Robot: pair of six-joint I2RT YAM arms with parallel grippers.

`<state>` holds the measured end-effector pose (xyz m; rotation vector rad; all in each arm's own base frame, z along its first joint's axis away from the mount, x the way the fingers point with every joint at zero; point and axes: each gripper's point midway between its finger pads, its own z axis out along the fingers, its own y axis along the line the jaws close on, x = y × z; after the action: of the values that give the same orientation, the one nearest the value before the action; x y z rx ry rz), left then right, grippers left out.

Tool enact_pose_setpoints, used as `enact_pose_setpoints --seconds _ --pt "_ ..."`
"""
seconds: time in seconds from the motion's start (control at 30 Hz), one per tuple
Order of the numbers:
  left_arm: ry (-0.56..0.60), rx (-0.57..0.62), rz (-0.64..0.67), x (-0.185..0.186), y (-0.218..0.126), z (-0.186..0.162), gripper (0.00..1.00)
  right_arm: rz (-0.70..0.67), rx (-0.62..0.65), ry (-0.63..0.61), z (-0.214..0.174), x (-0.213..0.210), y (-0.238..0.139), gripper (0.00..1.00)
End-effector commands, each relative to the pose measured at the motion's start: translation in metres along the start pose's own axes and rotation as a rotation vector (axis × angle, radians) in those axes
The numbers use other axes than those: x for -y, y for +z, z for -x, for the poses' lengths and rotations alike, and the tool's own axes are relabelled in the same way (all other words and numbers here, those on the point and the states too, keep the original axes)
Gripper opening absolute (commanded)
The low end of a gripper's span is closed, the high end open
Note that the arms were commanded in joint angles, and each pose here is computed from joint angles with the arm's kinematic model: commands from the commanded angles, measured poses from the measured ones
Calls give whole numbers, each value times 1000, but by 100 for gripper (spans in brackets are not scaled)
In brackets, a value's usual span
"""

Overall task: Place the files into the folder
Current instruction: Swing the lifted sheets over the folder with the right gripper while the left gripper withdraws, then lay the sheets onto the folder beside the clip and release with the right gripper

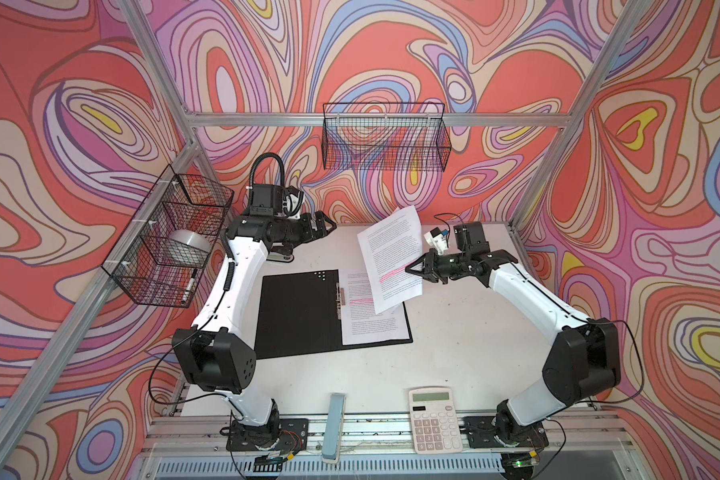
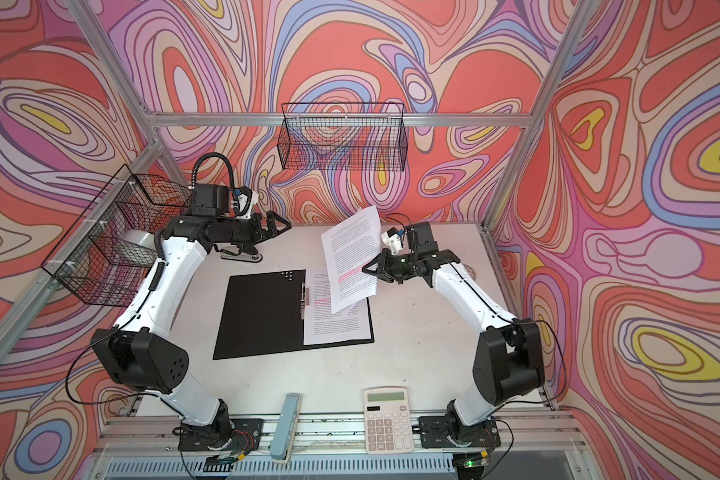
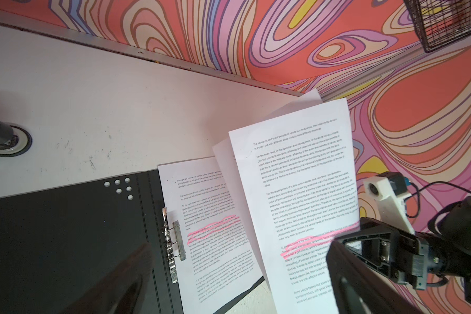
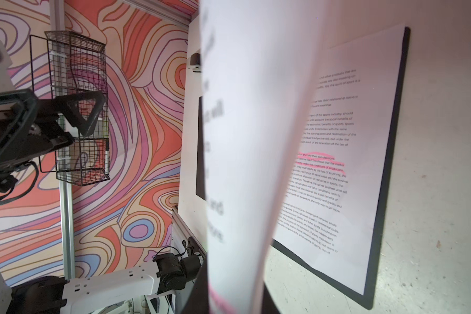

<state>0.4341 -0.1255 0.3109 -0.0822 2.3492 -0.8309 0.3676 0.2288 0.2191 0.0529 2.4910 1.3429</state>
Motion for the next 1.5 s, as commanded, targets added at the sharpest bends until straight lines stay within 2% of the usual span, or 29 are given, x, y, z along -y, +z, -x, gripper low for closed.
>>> enact_pose_setpoints --seconds 0.0,0.33,0.63,0.87,1.1,1.47 --pt "6 32 -27 8 -11 4 100 -4 3 39 0 15 18 17" --pt "-15 8 -36 4 -2 -1 100 -131 -59 119 -22 62 56 18" --pt "-41 -21 -45 2 6 -4 100 -365 -96 158 -45 106 49 21" --pt "-51 -31 -48 1 8 -6 100 -417 -142 160 -60 113 54 28" --pt "-54 -31 -49 1 8 -6 100 -540 -201 159 -74 132 58 38" --pt "-51 -27 -45 1 8 -7 100 -548 -195 148 -72 129 61 48"
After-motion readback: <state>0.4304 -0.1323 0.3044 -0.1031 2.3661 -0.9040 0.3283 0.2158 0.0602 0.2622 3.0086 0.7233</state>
